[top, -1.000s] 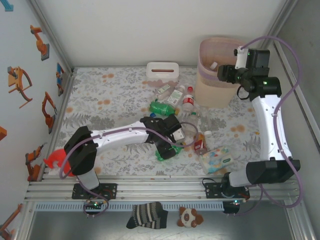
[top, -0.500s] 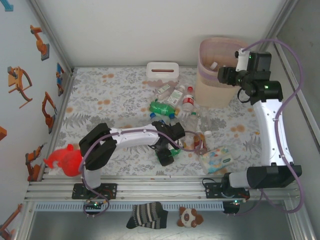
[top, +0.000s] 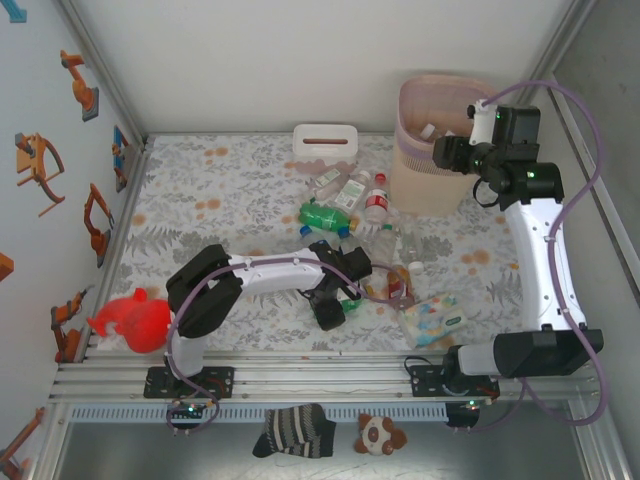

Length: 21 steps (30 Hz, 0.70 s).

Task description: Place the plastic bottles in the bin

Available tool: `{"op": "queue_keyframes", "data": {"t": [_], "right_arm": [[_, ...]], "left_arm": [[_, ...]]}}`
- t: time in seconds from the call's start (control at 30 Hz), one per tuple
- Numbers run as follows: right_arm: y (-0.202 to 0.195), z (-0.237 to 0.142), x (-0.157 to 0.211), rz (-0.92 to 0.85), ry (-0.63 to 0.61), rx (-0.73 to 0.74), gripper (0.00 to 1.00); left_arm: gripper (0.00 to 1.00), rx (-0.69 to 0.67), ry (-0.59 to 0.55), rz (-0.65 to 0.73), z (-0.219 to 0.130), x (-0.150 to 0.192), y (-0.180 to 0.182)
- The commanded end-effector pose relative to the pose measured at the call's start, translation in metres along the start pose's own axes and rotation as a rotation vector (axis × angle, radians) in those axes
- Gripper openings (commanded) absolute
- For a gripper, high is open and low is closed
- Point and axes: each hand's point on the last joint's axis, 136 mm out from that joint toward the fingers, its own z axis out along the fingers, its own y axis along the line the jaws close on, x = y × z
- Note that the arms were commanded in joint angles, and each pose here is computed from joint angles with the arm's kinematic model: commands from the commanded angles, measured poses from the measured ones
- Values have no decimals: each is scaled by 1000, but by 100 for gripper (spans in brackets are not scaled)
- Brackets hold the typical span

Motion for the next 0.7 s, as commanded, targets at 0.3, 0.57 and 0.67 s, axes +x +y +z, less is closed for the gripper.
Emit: {"op": "queue_keyframes", "data": {"t": [0.3,0.57,0.67], "right_arm": [[8,-18,-12,18,-57,-26,67],[18,-28,-17,41,-81,-77,66],[25,-34,-20,56,-98,-108,66]], "left_arm": [[61,51,3,34,-10,3,-9],[60,51,-128,24,-45,-7,-7],[60,56,-242,7,-69,-20,-3]]}}
